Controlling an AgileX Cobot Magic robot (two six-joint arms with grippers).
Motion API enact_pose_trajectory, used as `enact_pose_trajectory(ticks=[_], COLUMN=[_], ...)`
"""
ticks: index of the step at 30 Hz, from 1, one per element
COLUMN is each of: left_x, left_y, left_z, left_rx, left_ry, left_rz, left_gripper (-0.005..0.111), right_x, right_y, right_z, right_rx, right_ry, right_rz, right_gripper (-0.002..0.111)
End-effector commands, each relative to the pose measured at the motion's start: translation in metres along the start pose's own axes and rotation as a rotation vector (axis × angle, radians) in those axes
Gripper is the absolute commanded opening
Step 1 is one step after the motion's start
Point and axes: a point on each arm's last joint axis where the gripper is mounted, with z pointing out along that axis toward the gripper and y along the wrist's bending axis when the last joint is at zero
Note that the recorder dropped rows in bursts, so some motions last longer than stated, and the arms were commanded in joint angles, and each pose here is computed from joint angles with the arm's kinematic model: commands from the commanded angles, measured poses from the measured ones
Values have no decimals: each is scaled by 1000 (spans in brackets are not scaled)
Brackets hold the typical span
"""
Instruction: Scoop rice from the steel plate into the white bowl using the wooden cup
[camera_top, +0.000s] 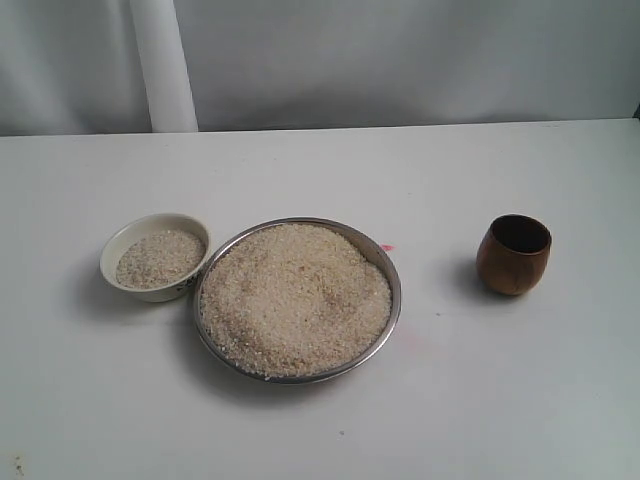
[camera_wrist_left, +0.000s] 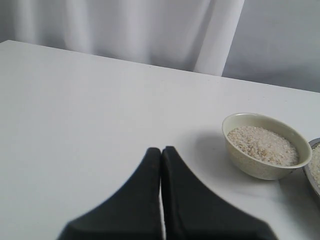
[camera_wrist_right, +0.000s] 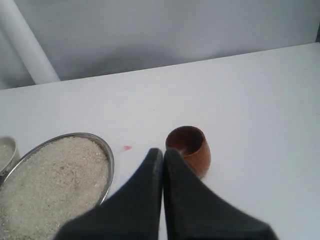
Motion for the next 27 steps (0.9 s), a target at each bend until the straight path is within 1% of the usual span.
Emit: enact_pose_trajectory(ticks=[1,4,6,9,11,14,18,20,21,24,27], left_x=[0,0,0,0,0,0,0,0,0,0,0], left_y=[0,0,0,0,0,0,0,0,0,0,0], left_z=[0,0,0,0,0,0,0,0,0,0,0], left_rx=[5,5,5,5,5,5,5,5,5,5,5], left_ry=[-2,-2,-2,-2,-2,-2,-2,-2,-2,-2,-2], left_rz=[2,2,2,2,2,2,2,2,2,2,2], left_gripper=[0,0,0,0,0,0,0,0,0,0,0], right_x=[-40,-61,-67,-62,-53,-33,6,22,35,58,84], right_y=[13,23,31,42,45,44,32,30,28,25,17], right_z=[30,54,70,88,98,110,127,133,136,141,142], right_rx=[-8,-18,-34,-66,-74,-59,-36,-67,-85,-124,-118], right_ry=[71,113,147,205,247,302,346,298,275,197,245], right_rz=[-31,-58,-71,-89,-108,-180,-252,-247,-226,-173,-176], right_gripper=[0,0,0,0,0,0,0,0,0,0,0])
